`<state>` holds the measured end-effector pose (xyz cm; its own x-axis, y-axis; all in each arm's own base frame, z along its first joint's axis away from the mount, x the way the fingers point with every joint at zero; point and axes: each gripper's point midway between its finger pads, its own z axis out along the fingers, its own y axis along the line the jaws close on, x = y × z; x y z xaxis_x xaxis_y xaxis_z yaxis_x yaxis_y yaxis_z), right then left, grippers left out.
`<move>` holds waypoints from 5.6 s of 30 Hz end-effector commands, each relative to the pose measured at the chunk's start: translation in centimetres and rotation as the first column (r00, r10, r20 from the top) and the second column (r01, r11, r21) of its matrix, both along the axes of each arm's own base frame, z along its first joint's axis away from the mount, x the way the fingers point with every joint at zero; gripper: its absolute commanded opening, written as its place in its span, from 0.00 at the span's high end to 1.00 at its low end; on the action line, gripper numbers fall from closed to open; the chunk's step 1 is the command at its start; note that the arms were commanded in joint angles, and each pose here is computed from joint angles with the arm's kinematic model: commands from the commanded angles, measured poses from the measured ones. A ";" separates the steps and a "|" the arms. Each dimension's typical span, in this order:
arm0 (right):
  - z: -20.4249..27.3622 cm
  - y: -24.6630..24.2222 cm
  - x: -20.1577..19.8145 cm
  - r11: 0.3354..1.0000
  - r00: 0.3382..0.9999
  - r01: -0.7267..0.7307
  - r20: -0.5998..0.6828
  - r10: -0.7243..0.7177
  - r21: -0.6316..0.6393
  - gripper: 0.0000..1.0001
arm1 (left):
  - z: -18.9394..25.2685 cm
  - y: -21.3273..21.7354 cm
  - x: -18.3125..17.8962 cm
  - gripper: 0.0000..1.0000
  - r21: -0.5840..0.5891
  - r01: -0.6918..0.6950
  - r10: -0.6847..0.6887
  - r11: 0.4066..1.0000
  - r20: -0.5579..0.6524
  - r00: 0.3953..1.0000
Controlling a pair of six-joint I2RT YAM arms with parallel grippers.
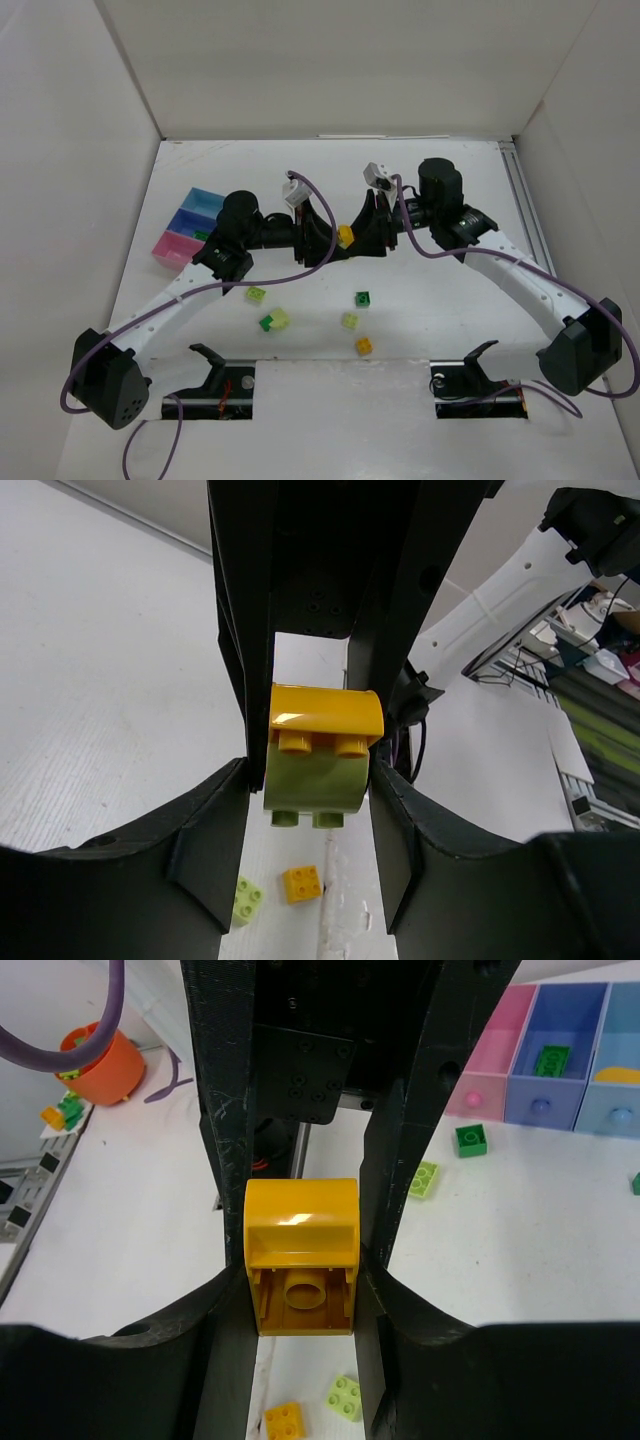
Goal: Sort the legos into containers by color
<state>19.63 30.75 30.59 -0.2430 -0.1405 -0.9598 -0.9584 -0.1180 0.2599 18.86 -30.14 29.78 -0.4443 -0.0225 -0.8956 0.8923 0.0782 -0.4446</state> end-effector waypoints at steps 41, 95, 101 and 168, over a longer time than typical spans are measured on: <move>1.3 -0.4 -1.5 0.995 0.992 -0.092 0.090 0.087 0.046 1.00 | 2.7 1.4 3.1 0.66 -0.050 -0.181 0.181 0.982 -0.003 0.984; 3.5 0.6 0.4 0.995 0.996 -0.080 0.047 0.077 0.052 1.00 | 1.7 1.3 1.5 0.55 -0.047 -0.099 0.102 0.994 0.060 0.993; 2.9 0.8 1.0 0.997 0.997 -0.068 0.031 0.067 0.042 1.00 | 2.0 1.4 1.3 0.96 -0.053 -0.099 0.102 0.994 0.069 0.992; -4.7 -10.5 11.4 0.630 0.673 0.717 0.062 -0.737 -0.297 1.00 | -17.2 36.5 11.8 0.50 0.771 -0.503 0.767 -0.391 -0.029 -0.641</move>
<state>31.22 20.16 24.35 -0.4822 -0.1452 -0.8639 -0.6660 0.7014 0.2539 30.08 6.11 10.72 -0.2593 -0.7906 -0.5547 -0.8784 0.4318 -0.2049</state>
